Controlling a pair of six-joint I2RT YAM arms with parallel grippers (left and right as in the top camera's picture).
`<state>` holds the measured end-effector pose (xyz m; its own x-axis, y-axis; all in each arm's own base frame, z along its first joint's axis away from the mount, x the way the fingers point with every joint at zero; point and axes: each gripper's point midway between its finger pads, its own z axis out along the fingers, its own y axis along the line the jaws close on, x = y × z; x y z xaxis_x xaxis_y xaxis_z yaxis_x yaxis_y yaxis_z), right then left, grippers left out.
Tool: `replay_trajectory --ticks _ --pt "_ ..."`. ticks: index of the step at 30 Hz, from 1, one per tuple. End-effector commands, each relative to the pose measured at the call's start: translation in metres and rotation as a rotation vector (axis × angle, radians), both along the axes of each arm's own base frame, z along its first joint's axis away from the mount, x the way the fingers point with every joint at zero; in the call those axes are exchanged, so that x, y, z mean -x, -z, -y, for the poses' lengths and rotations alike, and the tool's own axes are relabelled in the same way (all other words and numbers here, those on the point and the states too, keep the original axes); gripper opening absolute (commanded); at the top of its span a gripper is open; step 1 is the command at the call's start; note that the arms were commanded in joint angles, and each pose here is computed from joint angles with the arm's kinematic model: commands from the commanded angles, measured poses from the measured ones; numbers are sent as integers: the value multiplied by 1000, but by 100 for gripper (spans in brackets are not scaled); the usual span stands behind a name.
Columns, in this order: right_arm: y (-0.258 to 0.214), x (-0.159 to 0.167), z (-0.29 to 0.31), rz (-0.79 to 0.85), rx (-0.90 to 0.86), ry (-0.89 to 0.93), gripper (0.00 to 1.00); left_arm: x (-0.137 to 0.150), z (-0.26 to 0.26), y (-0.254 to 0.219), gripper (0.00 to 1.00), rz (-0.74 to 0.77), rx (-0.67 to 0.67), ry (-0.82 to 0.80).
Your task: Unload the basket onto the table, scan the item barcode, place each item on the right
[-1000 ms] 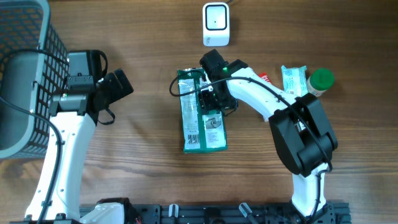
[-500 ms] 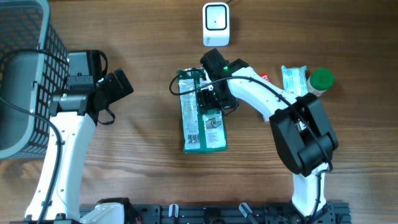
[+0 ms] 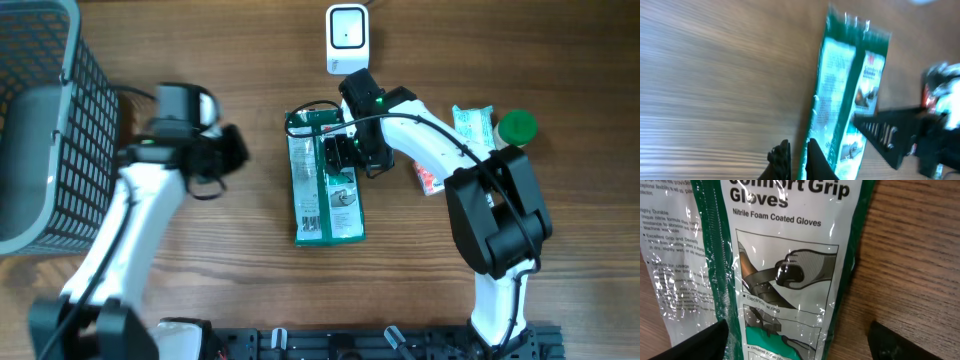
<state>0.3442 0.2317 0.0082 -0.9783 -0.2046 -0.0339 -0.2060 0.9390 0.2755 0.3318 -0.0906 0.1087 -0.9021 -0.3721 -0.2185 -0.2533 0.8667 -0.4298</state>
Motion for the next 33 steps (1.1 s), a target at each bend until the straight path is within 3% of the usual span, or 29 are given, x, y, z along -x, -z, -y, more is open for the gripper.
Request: replay_trajectory --ticks 1,8,14,22,33 --pt "-7 -2 1 -4 -28 2 91 21 51 45 4 -136 69 71" --pt "-14 2 2 -61 -145 -31 91 21 95 94 4 -196 48 84" --pt "-21 5 5 -89 -235 -71 91 27 89 117 4 -255 -6 49" --pt "-33 1 4 -90 -364 -98 90 20 93 109 4 -241 7 51" --pt "-33 1 4 -85 -365 -110 90 20 85 87 4 -256 -52 48"
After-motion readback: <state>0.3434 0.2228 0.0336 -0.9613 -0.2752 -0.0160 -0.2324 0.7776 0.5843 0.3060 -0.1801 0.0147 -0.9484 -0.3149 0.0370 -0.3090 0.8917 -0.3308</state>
